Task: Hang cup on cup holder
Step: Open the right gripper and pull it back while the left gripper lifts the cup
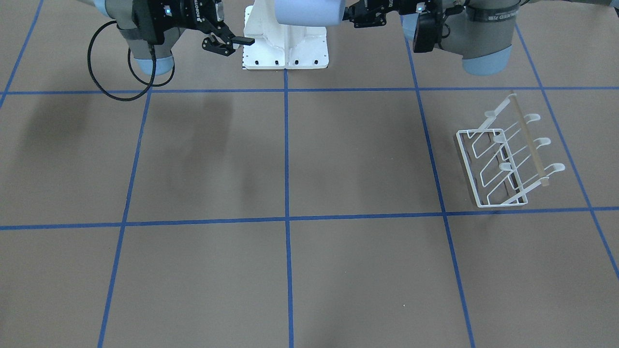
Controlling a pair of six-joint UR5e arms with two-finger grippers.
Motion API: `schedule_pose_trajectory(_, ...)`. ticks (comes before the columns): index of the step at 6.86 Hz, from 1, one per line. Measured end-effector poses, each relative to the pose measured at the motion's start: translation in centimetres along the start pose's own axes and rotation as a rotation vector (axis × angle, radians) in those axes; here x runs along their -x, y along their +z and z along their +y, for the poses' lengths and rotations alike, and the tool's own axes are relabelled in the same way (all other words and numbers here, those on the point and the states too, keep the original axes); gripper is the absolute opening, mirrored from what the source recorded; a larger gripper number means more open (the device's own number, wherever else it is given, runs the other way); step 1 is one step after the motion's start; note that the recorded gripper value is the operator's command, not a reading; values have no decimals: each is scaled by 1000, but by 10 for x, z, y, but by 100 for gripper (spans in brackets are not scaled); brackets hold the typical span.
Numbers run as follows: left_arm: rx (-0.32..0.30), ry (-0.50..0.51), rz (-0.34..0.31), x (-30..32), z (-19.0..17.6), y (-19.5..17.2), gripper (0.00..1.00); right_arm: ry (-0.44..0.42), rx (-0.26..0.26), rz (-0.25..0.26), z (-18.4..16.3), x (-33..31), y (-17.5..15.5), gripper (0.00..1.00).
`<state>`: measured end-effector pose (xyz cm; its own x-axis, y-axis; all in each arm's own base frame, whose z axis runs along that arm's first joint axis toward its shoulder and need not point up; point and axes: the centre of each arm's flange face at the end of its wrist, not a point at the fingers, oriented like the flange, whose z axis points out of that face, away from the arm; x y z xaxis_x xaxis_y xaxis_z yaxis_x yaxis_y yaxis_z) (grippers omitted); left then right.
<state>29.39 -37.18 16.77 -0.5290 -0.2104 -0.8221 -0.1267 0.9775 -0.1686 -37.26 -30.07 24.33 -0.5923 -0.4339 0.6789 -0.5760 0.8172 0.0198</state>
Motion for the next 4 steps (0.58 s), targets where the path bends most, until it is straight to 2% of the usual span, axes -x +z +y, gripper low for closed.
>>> schedule_pose_trajectory(1,-23,22,8,-9,-6,-10,0,-13,16,63,-28,-11,-19,100)
schedule_pose_trajectory(2,-59,57,10,-19,-15,-25,0,-34,36,161,-60,-23,-36,100)
schedule_pose_trajectory(3,-100,97,-2,-25,-24,-40,0,-61,52,286,-91,-36,-47,100)
schedule_pose_trajectory(4,-138,140,-36,-26,-34,-55,0,-85,72,439,-125,-50,-56,100)
